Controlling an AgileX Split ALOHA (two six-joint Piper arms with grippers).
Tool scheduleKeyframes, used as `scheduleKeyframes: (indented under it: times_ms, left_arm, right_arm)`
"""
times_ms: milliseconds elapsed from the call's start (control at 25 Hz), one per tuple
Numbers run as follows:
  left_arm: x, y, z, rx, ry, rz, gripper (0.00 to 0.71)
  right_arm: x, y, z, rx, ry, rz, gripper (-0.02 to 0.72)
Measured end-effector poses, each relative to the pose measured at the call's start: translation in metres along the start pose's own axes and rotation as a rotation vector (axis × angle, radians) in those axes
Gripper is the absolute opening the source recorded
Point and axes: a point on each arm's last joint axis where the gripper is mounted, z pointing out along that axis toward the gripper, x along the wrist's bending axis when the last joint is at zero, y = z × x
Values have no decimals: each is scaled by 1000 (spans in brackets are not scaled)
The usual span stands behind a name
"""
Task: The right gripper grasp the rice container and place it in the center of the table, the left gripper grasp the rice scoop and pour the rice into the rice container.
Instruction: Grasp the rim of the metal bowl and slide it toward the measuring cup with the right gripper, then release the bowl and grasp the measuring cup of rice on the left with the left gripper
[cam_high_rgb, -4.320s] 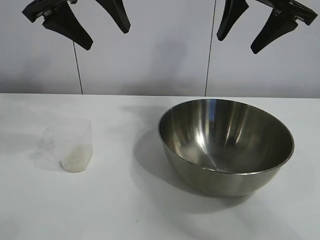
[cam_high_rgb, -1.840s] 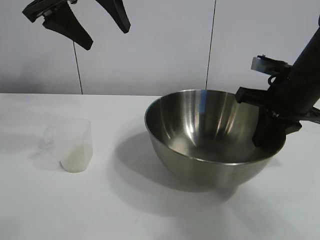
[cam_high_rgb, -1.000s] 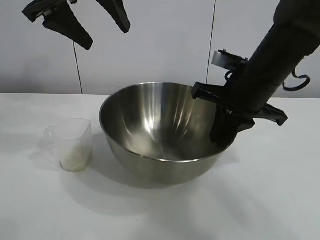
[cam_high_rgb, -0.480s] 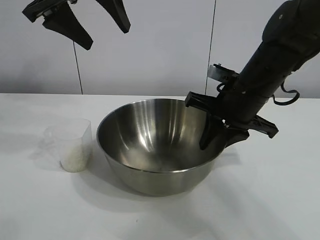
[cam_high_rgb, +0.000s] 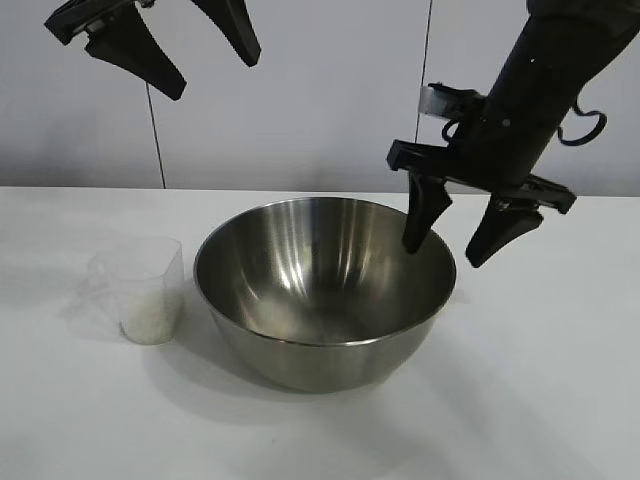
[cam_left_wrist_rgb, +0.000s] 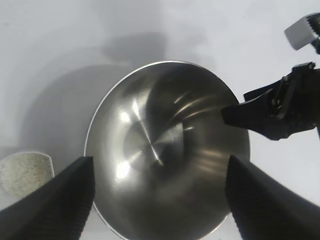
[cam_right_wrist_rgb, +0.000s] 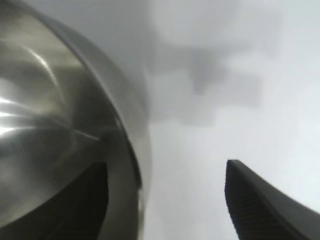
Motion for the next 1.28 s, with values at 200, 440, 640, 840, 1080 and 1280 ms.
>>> scheduleKeyframes:
  times_ms: [200,440,640,840,1080,1280]
  left_arm:
    - [0,0,0,0,0,0,531]
    - [0,0,0,0,0,6,531]
    - [0,0,0,-2,0,6,531]
    - [0,0,0,-3,0,6,531]
    - [0,1,0,-15,0,6,531]
    - [0,2,0,-23,0,6,531]
  right_arm:
    - [-7,4,-53,-23,-9,0,463]
    - [6,-1,-109,-113,-1,-48,463]
    - [11,-6,-129,-155,12,-51,463]
    - [13,-6,-130,-153,30,-43,463]
    - [13,-5,-130,-157,31,-43,463]
    - [13,-5,-130,-157,31,-43,463]
